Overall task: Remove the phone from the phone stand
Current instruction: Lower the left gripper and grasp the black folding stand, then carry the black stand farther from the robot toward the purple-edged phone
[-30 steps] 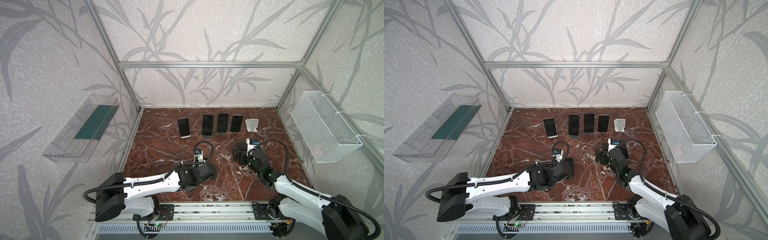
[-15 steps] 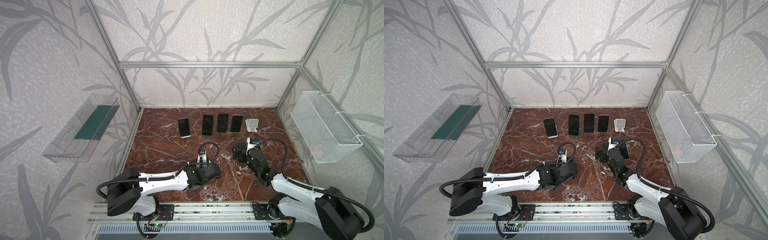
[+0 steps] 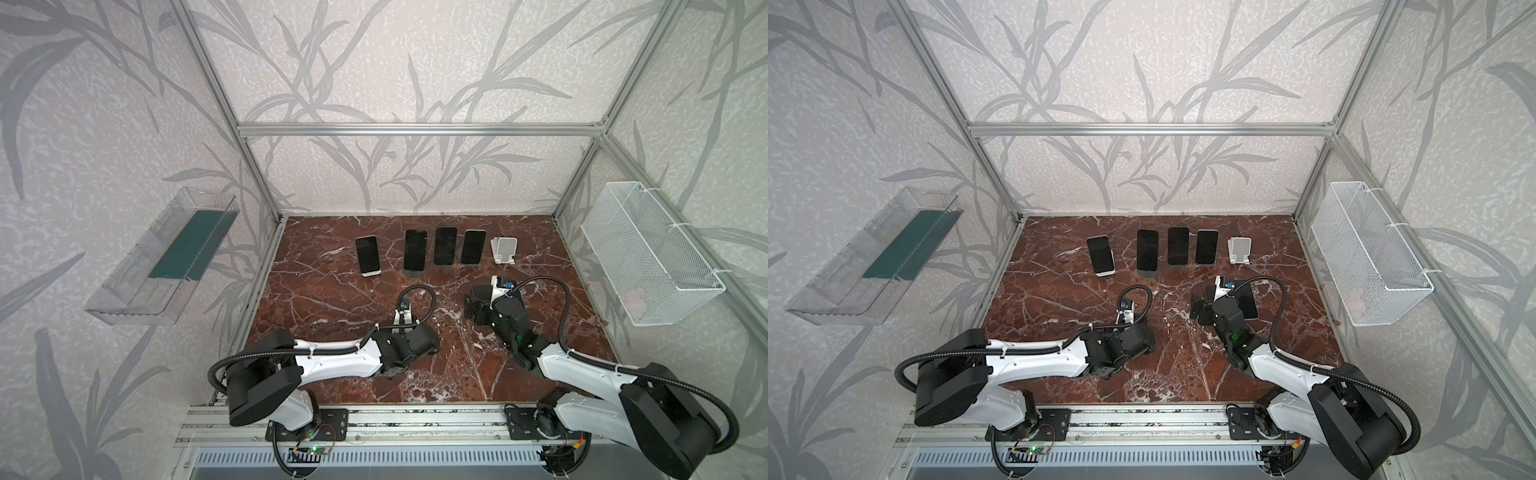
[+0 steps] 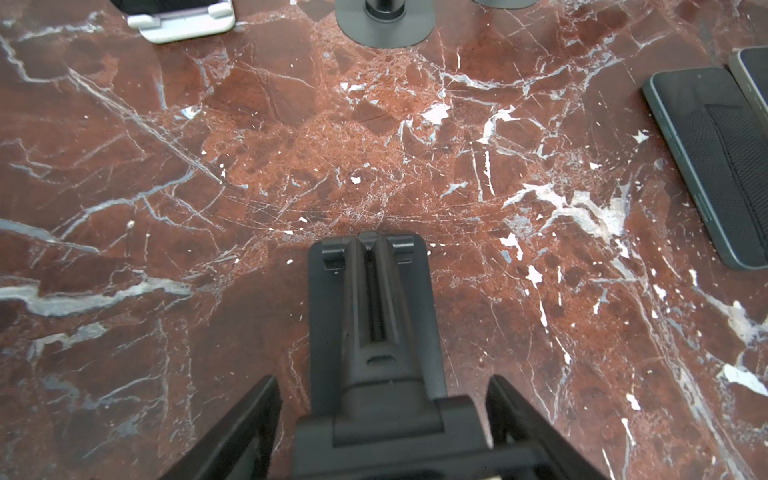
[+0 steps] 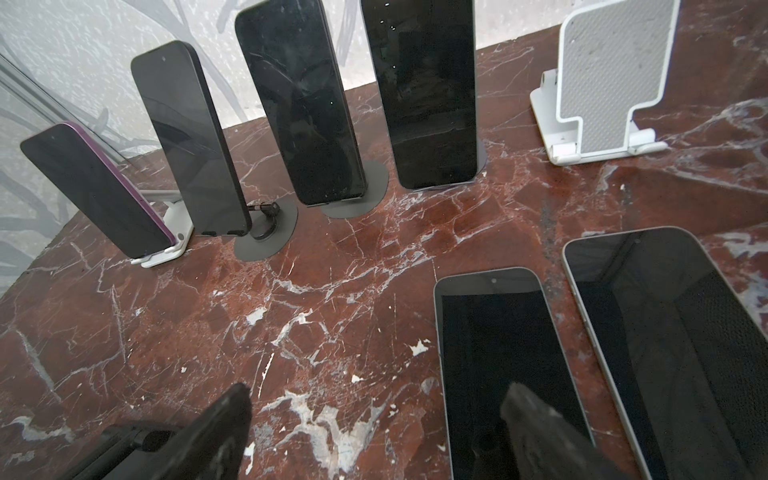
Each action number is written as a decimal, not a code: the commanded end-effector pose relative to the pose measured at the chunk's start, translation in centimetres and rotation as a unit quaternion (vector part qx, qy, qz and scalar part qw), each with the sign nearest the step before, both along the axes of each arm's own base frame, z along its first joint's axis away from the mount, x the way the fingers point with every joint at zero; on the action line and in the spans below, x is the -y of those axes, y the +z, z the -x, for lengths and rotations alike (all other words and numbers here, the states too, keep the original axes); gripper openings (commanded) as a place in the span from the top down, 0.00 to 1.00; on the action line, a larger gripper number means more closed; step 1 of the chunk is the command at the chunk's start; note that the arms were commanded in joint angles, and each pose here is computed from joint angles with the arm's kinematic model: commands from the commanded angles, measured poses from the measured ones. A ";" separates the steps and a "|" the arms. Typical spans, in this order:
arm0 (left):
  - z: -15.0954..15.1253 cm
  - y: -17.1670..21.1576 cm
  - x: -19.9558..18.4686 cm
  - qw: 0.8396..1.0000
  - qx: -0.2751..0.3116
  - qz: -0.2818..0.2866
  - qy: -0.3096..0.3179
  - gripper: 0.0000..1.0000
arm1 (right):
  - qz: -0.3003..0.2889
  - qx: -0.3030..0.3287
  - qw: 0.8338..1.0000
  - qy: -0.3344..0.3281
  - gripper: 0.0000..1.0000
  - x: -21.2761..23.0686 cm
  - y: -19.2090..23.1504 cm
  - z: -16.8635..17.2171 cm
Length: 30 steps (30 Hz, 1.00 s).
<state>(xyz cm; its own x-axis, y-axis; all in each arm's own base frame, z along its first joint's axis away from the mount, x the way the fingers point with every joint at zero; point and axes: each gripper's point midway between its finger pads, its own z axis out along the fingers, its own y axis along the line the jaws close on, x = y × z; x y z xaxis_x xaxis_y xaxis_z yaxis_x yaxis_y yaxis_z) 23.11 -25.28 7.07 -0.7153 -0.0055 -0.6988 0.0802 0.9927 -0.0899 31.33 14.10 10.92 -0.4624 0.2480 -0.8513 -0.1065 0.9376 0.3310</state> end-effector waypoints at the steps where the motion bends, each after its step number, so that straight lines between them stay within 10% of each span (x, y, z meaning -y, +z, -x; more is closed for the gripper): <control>1: -0.4 0.3 -0.7 1.000 0.016 -0.021 0.005 0.28 | -0.012 0.024 1.000 -0.005 0.05 -0.4 1.9 -0.8; 16: -1.1 5.9 -5.4 0.994 0.085 -0.048 0.055 0.40 | -0.016 0.023 1.000 0.003 0.06 -0.7 2.1 -0.6; 30: -6.5 10.9 -18.5 0.968 0.097 0.000 0.230 0.42 | -0.016 0.040 0.999 -0.010 0.07 0.0 3.1 -0.2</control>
<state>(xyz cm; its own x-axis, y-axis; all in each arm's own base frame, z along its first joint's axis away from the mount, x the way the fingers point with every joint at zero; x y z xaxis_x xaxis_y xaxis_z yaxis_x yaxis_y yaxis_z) 28.90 -8.33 16.95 -0.5078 -0.2983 -0.8082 -0.3357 0.9325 -0.1332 31.26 14.14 12.94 -0.4157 0.2734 -0.8674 -0.1203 0.9288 0.3504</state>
